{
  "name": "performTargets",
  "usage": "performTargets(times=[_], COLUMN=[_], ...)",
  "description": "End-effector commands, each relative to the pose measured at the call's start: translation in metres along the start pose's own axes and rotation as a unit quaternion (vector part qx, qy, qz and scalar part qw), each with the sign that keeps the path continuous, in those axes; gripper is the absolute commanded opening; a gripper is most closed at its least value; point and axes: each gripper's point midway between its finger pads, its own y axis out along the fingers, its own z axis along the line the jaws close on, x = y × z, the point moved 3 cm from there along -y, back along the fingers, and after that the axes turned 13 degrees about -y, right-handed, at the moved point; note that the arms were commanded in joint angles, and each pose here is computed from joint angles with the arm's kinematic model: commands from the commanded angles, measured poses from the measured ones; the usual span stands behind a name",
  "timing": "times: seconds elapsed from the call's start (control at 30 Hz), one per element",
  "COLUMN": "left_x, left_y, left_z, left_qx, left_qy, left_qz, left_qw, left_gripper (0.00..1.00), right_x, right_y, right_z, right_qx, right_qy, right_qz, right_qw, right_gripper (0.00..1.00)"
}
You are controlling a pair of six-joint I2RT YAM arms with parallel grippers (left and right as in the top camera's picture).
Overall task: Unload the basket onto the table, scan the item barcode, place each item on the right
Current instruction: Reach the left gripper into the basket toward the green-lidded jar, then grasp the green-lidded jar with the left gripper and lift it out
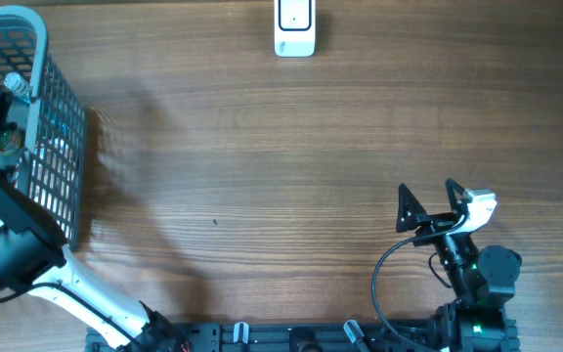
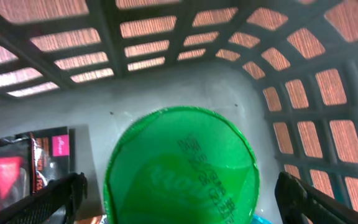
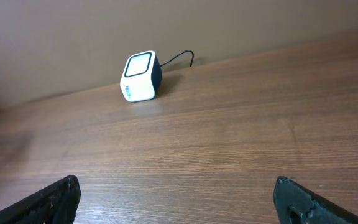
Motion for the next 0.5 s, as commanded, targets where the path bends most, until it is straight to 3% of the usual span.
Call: performTargets(times=[0.0,0.23,0.47], left_x=[0.005,-0.005,-0.006], left_y=[0.004,0.025,0.027], left_z=[-0.001,0.006,0.007], left_qx=[0.007,0.025,0.026], left_qy=[0.004,0.008,0.009], left_qz=[-0.017,-0.002,-0.001], left_qw=[1.0,1.0,1.0], left_gripper=[0.96,0.96,0.79], right_x=[-0.001,-0.001,-0.001], right_y=[0.0,0.0,0.0], right_z=[0.003,0.003,0.003], right_qx=[0.01,0.009,0.009], right_qy=[0.009,0.02,0.022], right_qz=[0.0,0.0,0.0], right_qw=[1.0,1.0,1.0], right_gripper=[1.0,1.0,1.0])
